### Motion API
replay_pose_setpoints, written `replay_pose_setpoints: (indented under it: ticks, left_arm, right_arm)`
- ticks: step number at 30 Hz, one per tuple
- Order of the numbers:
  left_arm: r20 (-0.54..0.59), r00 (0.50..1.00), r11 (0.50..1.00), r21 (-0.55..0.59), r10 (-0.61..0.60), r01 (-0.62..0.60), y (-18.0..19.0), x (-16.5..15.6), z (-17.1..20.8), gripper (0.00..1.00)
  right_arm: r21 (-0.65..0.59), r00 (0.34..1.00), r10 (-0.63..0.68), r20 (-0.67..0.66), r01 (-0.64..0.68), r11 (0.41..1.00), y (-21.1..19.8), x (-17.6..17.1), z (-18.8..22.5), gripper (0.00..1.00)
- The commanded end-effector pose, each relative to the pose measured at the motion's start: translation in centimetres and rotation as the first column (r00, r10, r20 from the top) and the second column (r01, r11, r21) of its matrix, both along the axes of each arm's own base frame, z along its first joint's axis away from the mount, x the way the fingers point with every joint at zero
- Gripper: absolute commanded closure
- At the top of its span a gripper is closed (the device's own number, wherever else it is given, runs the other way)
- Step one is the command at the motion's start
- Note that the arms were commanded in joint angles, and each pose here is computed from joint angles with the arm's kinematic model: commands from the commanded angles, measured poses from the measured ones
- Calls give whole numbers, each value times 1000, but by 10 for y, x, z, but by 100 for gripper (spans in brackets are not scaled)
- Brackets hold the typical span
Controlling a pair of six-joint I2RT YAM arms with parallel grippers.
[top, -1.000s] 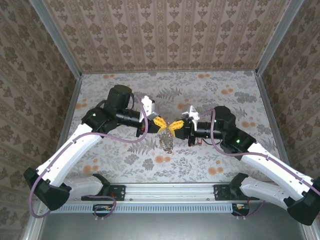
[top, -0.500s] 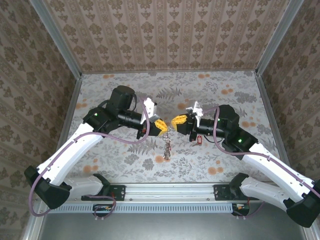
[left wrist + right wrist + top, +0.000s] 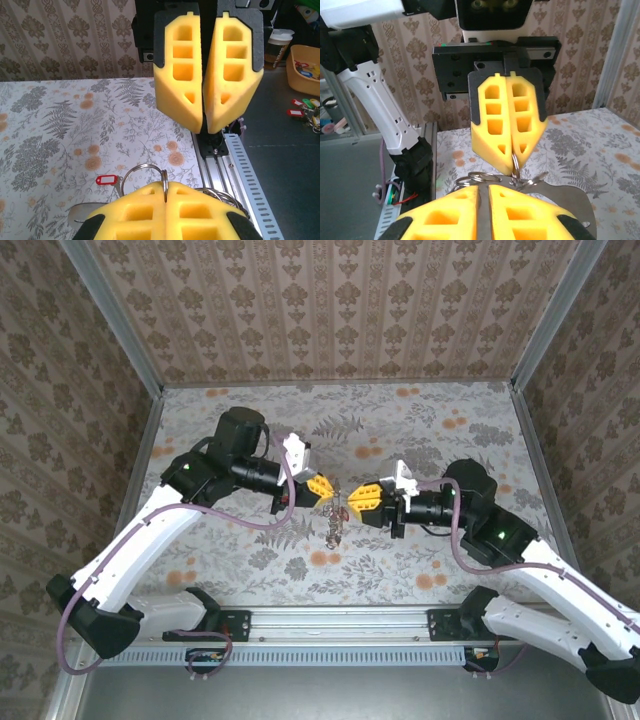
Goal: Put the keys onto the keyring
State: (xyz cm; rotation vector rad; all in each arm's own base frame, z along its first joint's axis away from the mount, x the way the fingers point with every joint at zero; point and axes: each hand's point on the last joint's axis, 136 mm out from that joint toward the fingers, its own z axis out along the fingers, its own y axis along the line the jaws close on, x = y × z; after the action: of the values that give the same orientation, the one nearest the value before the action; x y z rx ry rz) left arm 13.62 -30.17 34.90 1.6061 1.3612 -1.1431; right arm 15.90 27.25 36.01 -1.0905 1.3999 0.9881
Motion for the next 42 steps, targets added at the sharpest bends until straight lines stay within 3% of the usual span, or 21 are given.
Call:
replay_pose_setpoints:
  ticks: [1,11,18,25,42]
  left_arm:
    - [69,997,998,-46,-32,35,2,-5,22,100]
    - [77,996,998,-43,-43,46,3,-7,23,100]
    - [79,996,998,-43,-50,53,5,-10,23,100]
    - [87,995,998,-41,-42,46,8,-13,22,100]
    - [104,993,998,-46,-48,53,11,-19,25,100]
  right_arm:
    - [-35,997,49,65,-46,998,8,-4,8,85]
    - [-77,994,75,78,-69,995,20,4,4,86]
    - [-89,997,21,79,-14,996,19,14,3,87]
    - [-81,994,-25,103,34,996,13,17,5,78]
    - [-83,994,-41,105,49,995,17,22,6,75]
